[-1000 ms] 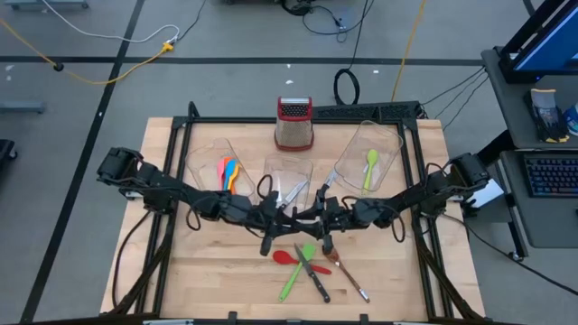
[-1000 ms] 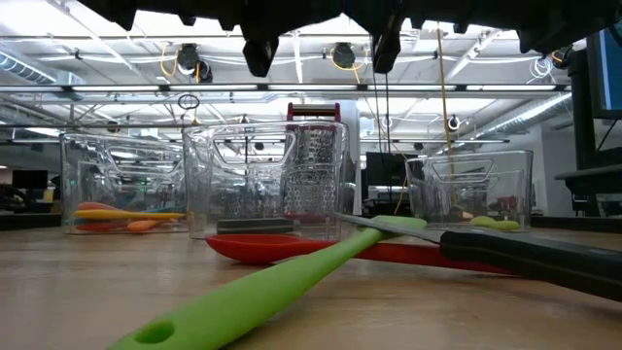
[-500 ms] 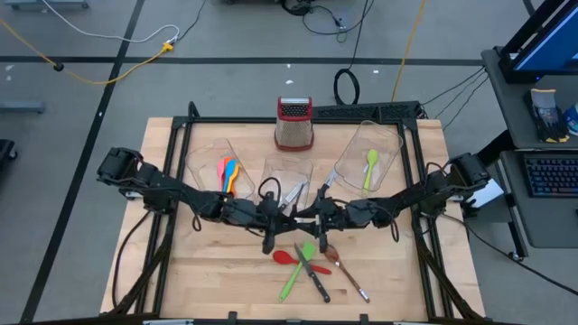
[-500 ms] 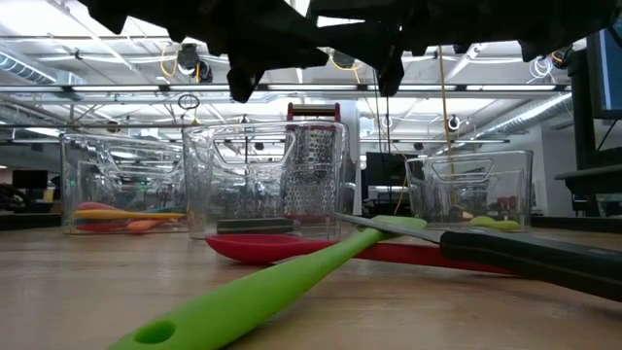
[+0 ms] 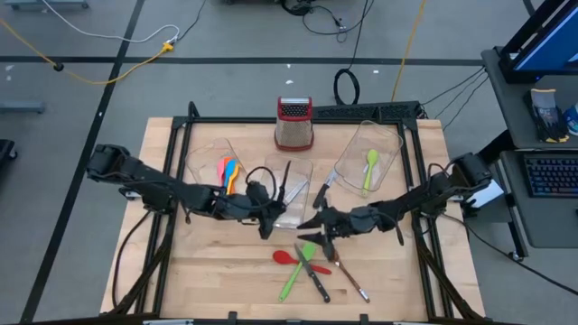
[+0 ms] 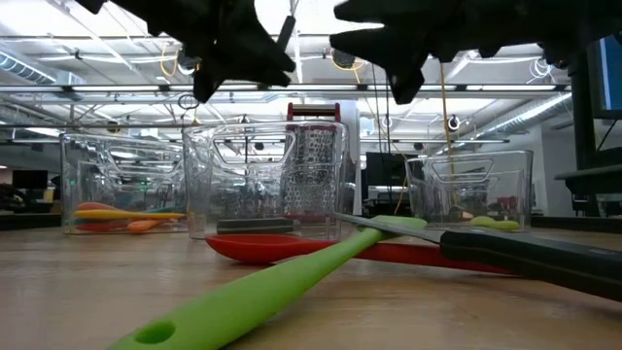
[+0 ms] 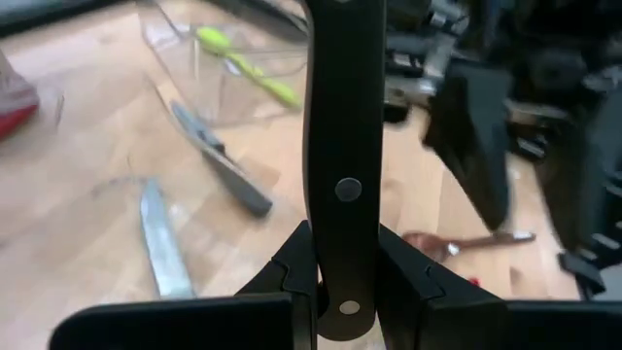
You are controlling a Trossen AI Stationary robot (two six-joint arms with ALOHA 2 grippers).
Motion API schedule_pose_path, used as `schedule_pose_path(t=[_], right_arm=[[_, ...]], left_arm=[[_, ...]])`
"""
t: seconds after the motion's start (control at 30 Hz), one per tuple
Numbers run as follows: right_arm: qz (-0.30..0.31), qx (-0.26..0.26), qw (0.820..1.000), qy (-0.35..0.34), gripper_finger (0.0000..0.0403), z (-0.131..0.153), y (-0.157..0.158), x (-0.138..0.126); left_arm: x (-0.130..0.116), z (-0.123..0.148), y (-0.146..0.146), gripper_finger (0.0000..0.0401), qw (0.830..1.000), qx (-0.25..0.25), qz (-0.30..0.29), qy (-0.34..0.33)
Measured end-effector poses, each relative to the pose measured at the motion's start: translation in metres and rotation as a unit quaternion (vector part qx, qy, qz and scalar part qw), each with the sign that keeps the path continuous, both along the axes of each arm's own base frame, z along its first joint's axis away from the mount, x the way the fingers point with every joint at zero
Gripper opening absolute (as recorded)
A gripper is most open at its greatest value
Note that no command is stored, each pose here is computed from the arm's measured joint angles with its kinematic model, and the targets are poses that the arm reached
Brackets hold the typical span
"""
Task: Pick & Place Kitchen Items
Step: Put the black knife into the middle transparent bin
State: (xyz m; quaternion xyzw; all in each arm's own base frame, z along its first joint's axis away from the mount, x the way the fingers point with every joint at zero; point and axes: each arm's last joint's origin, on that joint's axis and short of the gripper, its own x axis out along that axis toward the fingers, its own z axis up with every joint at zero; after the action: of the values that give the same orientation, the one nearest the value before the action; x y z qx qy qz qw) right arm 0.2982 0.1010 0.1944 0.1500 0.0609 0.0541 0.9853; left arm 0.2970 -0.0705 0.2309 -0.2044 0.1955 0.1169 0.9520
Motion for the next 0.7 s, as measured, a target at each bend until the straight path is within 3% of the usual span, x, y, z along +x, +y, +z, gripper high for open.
schedule_pose_path(t=[0.33,0.5,0.7], right_arm=[[-0.008,-0.004,1.0,0.002,0.0128,-0.002,-0.009,-0.021],[-0.007,-0.012,1.0,-0.009,0.0128,0.002,-0.013,-0.033],[-0.008,-0.012,1.0,-0.022,0.0128,0.007,-0.019,-0.05]], left_arm=[[-0.006,-0.008,0.0,0.0053,0.997,-0.049,0.046,0.04],[0.002,0.006,-0.002,0.0053,0.995,-0.032,0.051,0.076],[0.021,0.018,-0.002,0.0053,0.982,-0.013,0.067,0.178]])
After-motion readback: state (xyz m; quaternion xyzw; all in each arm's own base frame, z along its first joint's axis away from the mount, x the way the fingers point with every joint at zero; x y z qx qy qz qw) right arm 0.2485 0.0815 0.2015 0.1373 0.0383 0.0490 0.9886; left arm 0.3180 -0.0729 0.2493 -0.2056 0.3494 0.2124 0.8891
